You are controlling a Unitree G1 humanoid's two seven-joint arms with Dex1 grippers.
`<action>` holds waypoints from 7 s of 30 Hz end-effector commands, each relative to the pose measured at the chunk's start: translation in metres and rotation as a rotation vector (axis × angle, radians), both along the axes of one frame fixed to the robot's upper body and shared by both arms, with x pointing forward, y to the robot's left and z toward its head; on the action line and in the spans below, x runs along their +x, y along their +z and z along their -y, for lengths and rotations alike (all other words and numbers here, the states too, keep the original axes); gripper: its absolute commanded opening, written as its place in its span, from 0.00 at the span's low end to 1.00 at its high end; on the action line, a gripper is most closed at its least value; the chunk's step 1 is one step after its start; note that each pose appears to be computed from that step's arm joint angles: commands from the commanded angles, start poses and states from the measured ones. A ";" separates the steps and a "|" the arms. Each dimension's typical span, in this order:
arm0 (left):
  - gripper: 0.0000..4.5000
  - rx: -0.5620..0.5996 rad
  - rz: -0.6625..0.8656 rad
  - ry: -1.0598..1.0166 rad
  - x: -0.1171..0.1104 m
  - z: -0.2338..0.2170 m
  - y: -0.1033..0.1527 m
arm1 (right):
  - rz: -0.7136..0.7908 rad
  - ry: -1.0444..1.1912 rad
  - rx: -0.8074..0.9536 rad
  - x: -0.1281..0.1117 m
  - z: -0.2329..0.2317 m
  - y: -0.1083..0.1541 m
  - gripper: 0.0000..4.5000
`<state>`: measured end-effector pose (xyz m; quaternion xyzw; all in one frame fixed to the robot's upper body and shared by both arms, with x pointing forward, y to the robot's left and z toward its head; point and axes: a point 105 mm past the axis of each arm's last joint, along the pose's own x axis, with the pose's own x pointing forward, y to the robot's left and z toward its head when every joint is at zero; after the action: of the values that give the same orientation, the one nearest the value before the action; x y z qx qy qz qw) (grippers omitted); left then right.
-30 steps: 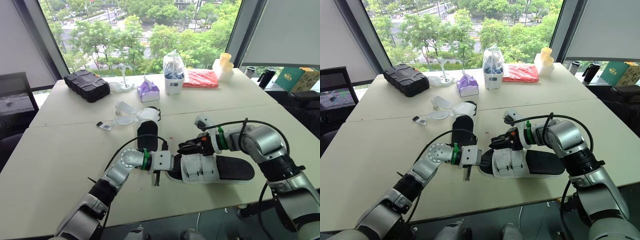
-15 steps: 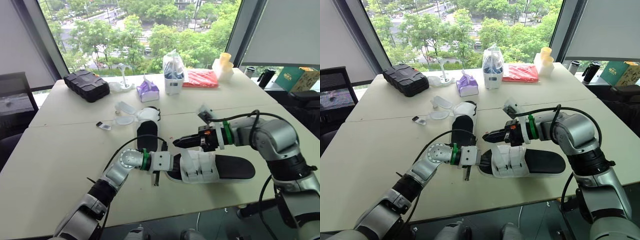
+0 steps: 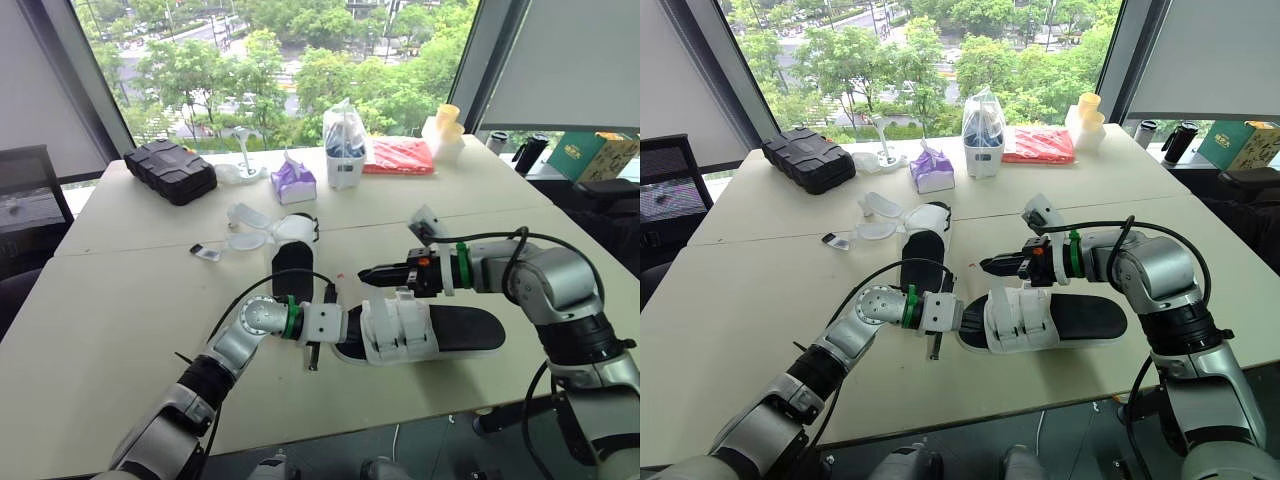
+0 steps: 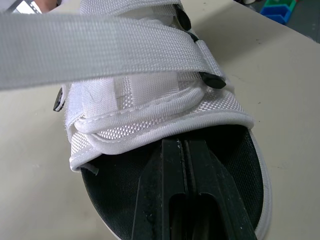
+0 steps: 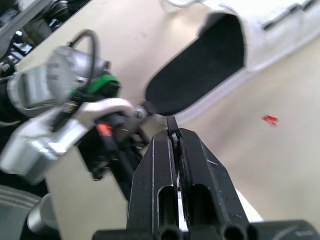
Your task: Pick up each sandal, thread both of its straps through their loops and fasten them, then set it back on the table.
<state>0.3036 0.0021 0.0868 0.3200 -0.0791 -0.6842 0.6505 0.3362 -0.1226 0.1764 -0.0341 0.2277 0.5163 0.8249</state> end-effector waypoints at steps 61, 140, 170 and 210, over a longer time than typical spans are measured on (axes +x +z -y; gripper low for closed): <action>0.00 -0.089 -0.136 0.133 -0.005 -0.044 0.049 | 1.628 0.524 -0.814 -0.044 0.069 -0.025 0.76; 0.83 0.055 0.522 0.820 0.069 -0.089 0.115 | 0.768 -0.028 -0.559 -0.025 0.037 0.021 1.00; 0.05 0.255 0.635 0.989 0.164 -0.103 0.057 | 0.798 -0.075 -0.541 -0.031 0.015 0.027 1.00; 0.34 0.144 0.948 -0.433 0.026 -0.046 0.046 | 0.836 -0.119 -0.595 -0.023 0.041 0.033 1.00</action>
<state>0.3266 0.0424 0.1273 0.6025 -0.3841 -0.5917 0.3734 0.3169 -0.1657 0.1961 -0.4482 0.0407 0.3268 0.8311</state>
